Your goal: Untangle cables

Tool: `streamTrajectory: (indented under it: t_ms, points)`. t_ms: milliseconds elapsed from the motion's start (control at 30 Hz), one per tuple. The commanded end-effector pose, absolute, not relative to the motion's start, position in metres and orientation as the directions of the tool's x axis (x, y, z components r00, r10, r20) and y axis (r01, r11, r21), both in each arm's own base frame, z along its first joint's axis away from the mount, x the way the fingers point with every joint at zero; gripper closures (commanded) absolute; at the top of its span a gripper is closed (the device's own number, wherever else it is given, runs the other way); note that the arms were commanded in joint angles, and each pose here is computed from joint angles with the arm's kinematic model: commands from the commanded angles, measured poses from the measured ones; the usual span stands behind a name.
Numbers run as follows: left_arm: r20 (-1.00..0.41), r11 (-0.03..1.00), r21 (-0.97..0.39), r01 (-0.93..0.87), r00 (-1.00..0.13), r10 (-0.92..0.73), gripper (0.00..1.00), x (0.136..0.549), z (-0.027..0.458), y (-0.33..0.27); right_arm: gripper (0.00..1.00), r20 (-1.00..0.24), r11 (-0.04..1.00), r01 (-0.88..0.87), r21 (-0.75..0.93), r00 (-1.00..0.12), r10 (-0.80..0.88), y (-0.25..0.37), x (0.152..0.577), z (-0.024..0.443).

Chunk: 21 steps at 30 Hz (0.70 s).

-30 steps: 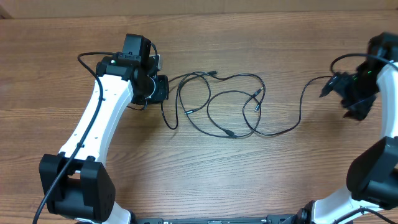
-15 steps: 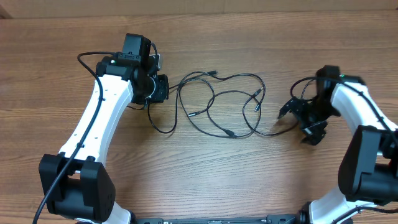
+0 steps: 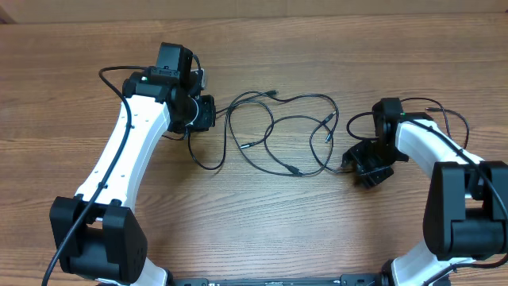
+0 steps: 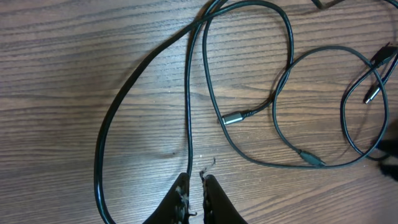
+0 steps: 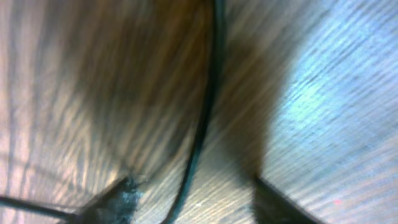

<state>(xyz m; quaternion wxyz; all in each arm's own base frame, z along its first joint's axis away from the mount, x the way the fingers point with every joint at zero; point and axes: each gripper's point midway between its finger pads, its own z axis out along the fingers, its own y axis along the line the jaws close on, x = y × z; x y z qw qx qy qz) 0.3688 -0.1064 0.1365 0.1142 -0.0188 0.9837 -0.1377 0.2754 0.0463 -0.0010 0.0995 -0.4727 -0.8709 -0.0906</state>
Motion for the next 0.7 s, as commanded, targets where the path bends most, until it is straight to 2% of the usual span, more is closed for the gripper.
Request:
streamTrajectory:
  t_ms: [0,67,100,233,400,500,667]
  points:
    - [-0.233,0.964,-0.266,0.009,-0.971,-0.055,0.91,0.37,0.139,-0.106,0.76,0.223,0.54,0.84,0.043,-0.535,0.815,0.045,0.273,-0.01]
    - [-0.231,0.964,-0.265,0.008,-0.971,-0.055,0.91,0.37,0.139,-0.106,0.92,0.209,0.542,0.84,0.038,-0.537,0.818,0.042,0.274,-0.011]
    - [-0.23,0.964,-0.265,0.008,-0.972,-0.055,0.91,0.37,0.139,-0.106,0.96,0.201,0.543,0.839,0.035,-0.538,0.819,0.041,0.274,-0.011]
    - [-0.222,0.965,-0.264,0.006,-0.974,-0.055,0.91,0.368,0.138,-0.105,0.96,0.142,0.559,0.829,0.017,-0.555,0.819,0.031,0.279,-0.011]
    - [-0.218,0.965,-0.263,0.005,-0.974,-0.055,0.9,0.367,0.138,-0.105,0.96,0.047,0.679,0.734,0.015,-0.679,0.732,0.017,0.298,0.012]
    - [-0.218,0.965,-0.263,0.005,-0.974,-0.055,0.9,0.367,0.138,-0.105,0.96,-0.035,0.736,0.677,-0.032,-0.736,0.676,0.001,0.308,0.044]
    - [-0.22,0.965,-0.261,0.005,-0.974,-0.055,0.9,0.367,0.138,-0.105,0.96,-0.259,0.708,0.69,-0.148,-0.718,0.646,-0.039,0.327,0.133]
